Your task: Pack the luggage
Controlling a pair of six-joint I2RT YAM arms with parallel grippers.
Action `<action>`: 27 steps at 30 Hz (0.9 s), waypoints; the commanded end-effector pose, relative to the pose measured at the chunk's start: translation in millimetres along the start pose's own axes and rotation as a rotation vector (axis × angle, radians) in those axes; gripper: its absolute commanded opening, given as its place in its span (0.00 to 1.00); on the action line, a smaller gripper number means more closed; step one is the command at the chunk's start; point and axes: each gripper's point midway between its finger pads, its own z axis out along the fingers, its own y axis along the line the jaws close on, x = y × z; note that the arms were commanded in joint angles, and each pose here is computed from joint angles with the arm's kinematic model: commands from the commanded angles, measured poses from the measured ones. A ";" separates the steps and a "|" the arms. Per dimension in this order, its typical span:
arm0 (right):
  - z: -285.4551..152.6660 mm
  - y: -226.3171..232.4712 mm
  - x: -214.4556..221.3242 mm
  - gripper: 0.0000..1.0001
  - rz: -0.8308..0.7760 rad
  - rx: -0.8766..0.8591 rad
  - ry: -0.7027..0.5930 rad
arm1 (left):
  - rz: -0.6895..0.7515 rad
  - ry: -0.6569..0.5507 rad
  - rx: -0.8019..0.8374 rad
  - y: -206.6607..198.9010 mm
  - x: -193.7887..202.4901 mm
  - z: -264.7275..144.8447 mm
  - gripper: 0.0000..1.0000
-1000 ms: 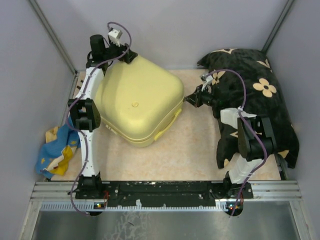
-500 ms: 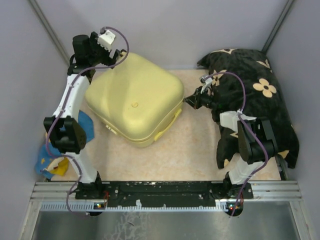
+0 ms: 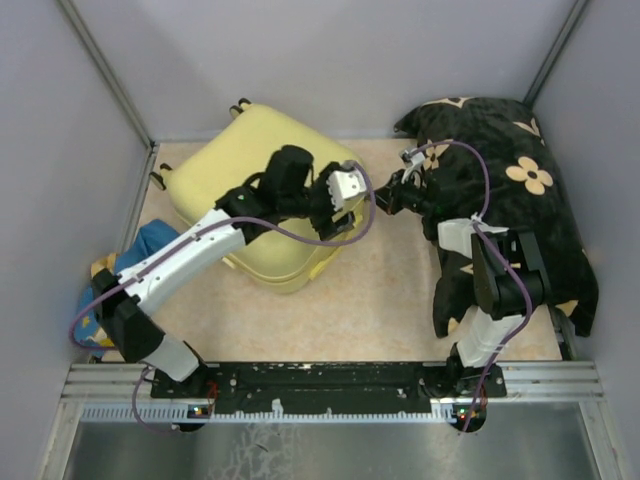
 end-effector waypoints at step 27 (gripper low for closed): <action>5.7 22.2 -44.6 0.00 -0.065 -0.054 -0.168 | -0.277 0.739 -0.428 -55.7 199.6 94.7 0.93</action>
